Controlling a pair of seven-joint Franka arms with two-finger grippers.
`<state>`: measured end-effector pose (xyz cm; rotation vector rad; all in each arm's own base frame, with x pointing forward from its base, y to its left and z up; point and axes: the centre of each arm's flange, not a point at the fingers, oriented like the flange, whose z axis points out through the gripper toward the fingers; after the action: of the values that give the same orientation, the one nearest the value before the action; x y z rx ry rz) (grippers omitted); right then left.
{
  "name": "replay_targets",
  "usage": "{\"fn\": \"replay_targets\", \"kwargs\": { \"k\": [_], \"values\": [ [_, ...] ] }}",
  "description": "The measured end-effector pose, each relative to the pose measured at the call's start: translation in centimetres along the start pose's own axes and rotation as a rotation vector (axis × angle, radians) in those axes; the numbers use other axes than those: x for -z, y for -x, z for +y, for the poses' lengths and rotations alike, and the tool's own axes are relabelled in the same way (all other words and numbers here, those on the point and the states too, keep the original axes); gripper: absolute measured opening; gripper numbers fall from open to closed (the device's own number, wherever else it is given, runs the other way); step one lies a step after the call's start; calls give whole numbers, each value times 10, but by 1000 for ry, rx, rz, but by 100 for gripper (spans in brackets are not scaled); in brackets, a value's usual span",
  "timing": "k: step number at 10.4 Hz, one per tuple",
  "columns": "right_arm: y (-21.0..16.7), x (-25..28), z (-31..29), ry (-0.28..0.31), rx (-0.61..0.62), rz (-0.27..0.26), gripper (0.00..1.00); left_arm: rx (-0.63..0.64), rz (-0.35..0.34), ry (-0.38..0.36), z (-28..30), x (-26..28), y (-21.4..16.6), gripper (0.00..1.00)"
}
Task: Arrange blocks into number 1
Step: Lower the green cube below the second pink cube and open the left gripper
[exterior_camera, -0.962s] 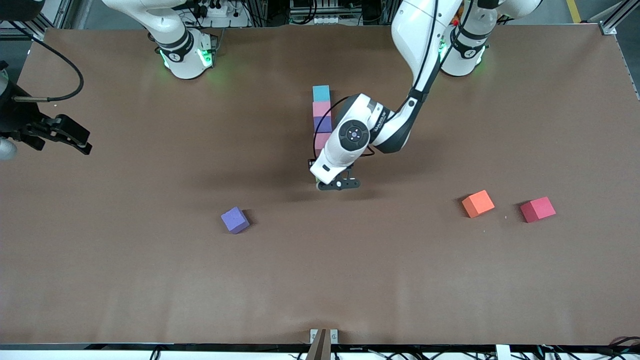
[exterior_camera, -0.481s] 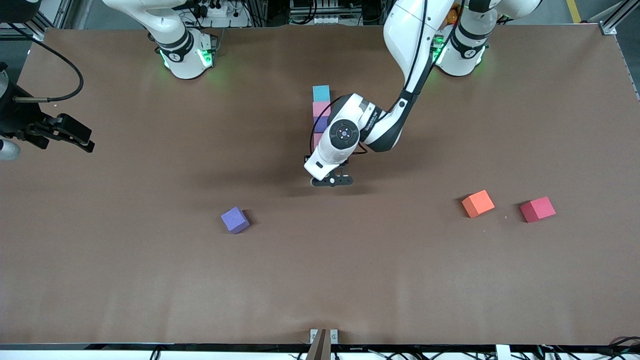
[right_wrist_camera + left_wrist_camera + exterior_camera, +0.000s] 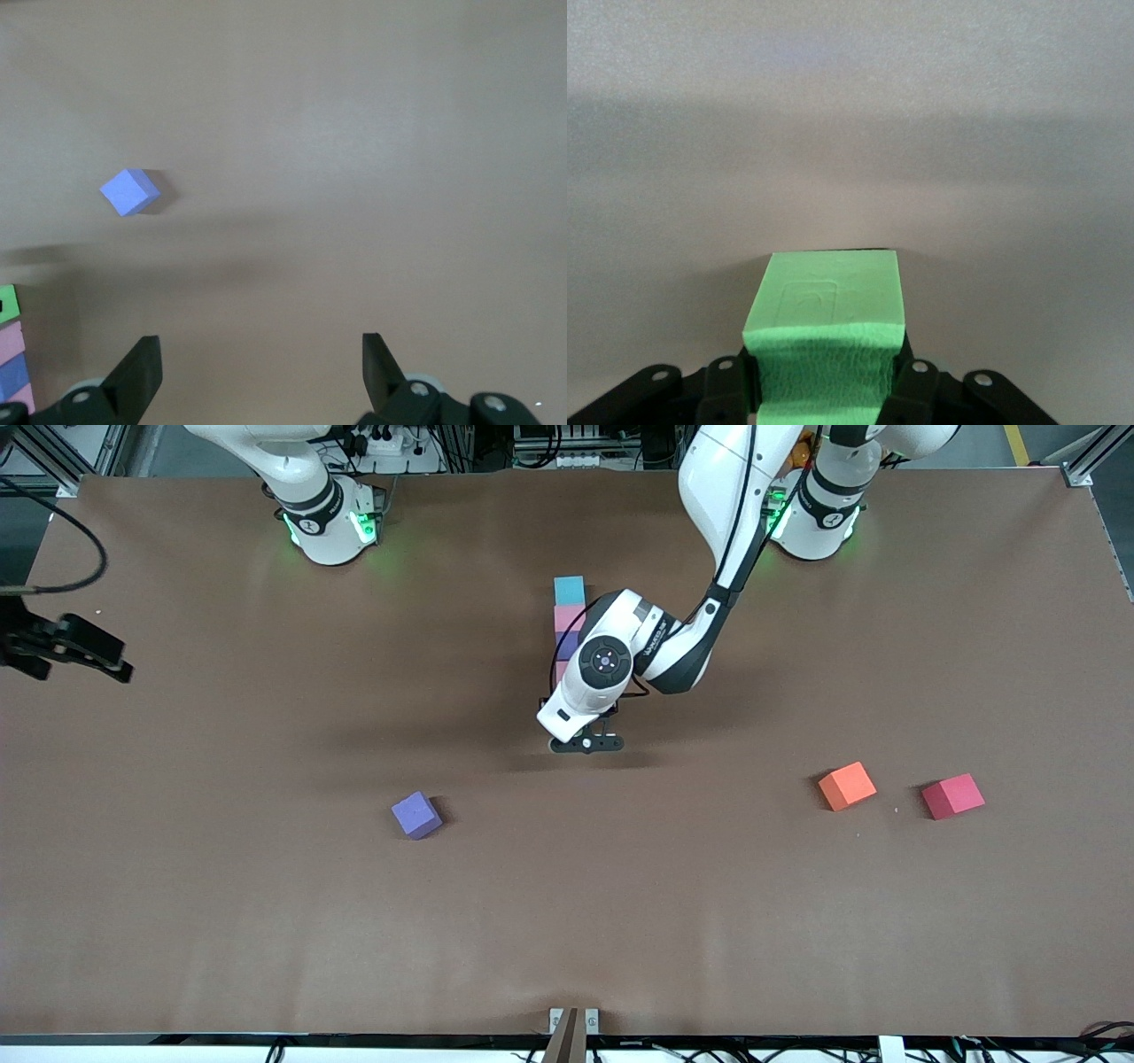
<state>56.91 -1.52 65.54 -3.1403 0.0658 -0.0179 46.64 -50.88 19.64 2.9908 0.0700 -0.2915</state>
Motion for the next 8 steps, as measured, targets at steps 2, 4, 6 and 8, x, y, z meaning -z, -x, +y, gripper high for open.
{"fn": "replay_targets", "kwargs": {
  "k": [2, 4, 6, 8],
  "values": [
    [6, 6, 1, 0, 6, -3, 100, -2, -3, -6, 0, 0, 0, 54],
    [9, 8, -3, 0, 14, -7, 100, -3, -4, -7, 0, 0, 0, 54],
    [11, 7, -3, 0, 13, -24, 100, 5, -7, -9, 2, -1, 4, 55],
    [12, 5, 0, 1, 8, -40, 100, 48, 0, 2, 12, 6, 9, 78]
  ]
}}
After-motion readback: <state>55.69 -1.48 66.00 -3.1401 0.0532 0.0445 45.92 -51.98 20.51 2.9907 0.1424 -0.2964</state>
